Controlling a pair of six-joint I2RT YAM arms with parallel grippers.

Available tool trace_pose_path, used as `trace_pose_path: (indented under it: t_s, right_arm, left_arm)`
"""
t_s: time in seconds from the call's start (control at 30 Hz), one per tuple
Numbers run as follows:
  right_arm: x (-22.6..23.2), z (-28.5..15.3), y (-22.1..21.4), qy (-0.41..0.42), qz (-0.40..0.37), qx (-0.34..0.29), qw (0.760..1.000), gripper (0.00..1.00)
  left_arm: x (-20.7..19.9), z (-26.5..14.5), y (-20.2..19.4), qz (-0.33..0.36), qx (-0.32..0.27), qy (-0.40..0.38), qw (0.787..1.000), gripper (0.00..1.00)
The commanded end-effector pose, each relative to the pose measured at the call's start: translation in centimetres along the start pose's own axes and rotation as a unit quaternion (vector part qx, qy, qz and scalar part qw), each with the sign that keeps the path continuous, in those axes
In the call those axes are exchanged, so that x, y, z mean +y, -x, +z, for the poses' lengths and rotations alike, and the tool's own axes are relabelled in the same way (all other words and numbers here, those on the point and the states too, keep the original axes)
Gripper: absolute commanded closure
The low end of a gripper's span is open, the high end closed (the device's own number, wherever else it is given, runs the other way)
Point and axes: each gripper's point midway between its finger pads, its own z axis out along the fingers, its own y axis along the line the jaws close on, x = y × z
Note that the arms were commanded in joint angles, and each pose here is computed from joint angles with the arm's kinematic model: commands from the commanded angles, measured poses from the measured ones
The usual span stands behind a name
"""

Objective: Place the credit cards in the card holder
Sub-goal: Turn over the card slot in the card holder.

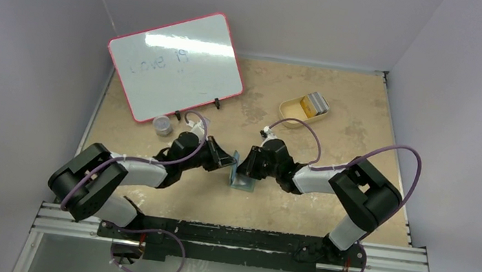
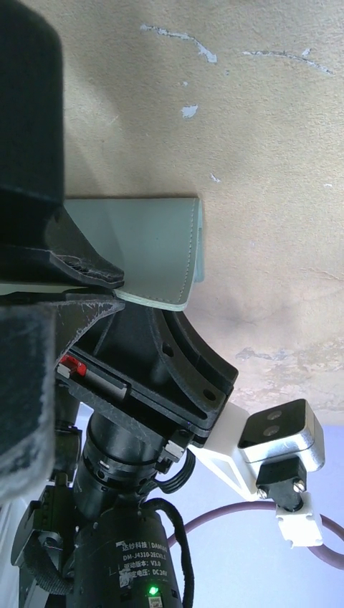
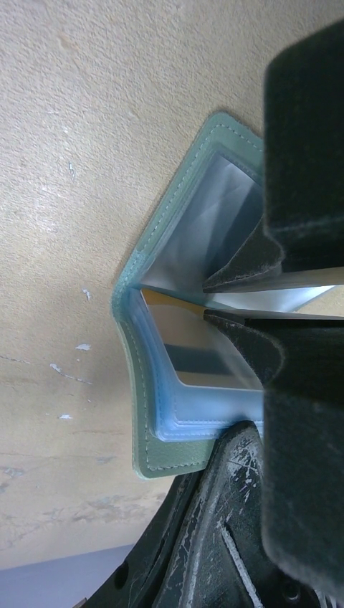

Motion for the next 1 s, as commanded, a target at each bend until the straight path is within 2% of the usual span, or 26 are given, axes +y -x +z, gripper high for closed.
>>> trace_pose_path:
  t_s: [0.0,0.27,0.43,0.57,0.7,0.83,0.97]
  right_arm:
    - [-2.0,0.2,-2.0,-0.031,-0.007,0.031,0.999,0.81]
    - [-1.9,0.3,-1.9,-0.029,-0.009,0.032,0.999,0.81]
    - [-1.9,0.2,-1.9,-0.03,-0.01,0.032,0.999,0.81]
    - [-1.7,0.1,-1.8,-0.027,-0.011,0.031,0.999,0.81]
    - [-1.1,-0.8,-1.0,-0.033,-0.011,0.023,0.999,0.74]
    - [0.2,-2.8,0.8,-0.036,-0.014,-0.01,0.999,0.64]
    - [2.1,-4.4,2.3,-0.017,-0.023,-0.031,0.999,0.55]
  left_arm:
    - [-3.5,-0.3,0.4,0.001,-0.006,-0.076,0.997,0.95]
    - [-3.6,-0.3,0.3,-0.007,-0.005,-0.085,0.996,0.88]
    - [-3.4,-0.1,0.2,-0.008,-0.002,-0.084,0.996,0.99]
    - [-2.4,0.1,0.0,-0.006,0.0,-0.063,0.998,1.0]
    - [-1.0,0.4,0.1,0.009,0.0,-0.02,1.0,1.0]
    - [0.0,0.2,0.8,0.031,-0.009,0.025,0.999,1.0]
    - [0.0,0.1,1.4,0.041,-0.018,0.041,0.998,1.0]
